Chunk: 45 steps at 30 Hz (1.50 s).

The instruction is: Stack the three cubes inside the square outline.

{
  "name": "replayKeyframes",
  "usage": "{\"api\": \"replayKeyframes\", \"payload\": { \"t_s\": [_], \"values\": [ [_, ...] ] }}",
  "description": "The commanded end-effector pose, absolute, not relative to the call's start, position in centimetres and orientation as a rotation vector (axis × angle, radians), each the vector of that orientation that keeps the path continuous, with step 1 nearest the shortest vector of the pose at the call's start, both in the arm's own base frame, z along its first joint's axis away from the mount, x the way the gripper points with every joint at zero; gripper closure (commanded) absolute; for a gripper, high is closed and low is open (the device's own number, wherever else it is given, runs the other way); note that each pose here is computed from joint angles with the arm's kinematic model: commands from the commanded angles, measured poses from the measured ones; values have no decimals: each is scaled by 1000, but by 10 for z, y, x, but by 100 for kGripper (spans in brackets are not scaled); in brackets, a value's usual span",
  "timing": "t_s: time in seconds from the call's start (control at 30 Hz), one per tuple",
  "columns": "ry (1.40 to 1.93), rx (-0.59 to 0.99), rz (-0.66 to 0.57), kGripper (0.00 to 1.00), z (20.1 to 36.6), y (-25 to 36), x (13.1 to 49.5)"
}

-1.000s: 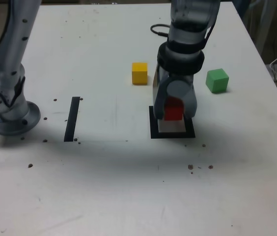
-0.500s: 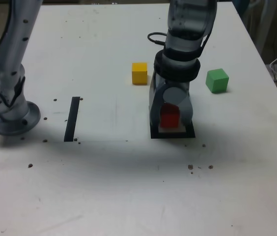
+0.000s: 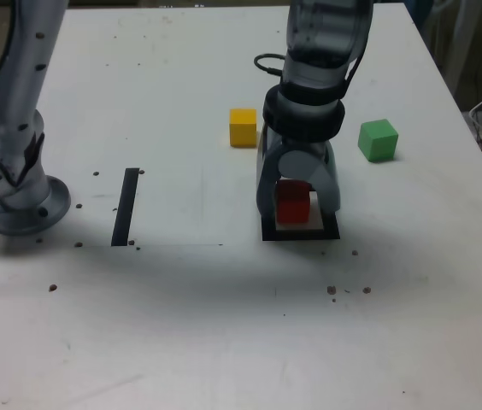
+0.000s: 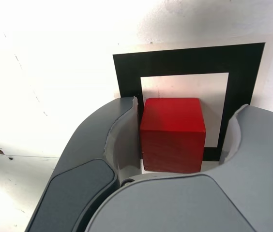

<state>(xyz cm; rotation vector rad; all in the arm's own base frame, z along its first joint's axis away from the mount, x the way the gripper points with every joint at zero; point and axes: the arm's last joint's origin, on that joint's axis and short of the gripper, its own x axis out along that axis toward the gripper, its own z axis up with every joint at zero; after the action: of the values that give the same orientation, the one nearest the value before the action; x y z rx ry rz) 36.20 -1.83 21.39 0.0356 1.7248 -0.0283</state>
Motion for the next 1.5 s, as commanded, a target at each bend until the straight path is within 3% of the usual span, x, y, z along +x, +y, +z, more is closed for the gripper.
{"api": "replayKeyframes", "payload": {
  "t_s": [0.0,0.47,0.93,1.07,1.23,1.47],
  "values": [
    [1703,50,-23,1,223,-19,359],
    [1656,97,98,1,267,3,338],
    [1719,24,105,1,306,105,292],
    [1755,21,113,1,296,118,285],
    [1814,27,130,1,265,129,284],
    [1825,61,100,2,238,141,296]
  ]
}}
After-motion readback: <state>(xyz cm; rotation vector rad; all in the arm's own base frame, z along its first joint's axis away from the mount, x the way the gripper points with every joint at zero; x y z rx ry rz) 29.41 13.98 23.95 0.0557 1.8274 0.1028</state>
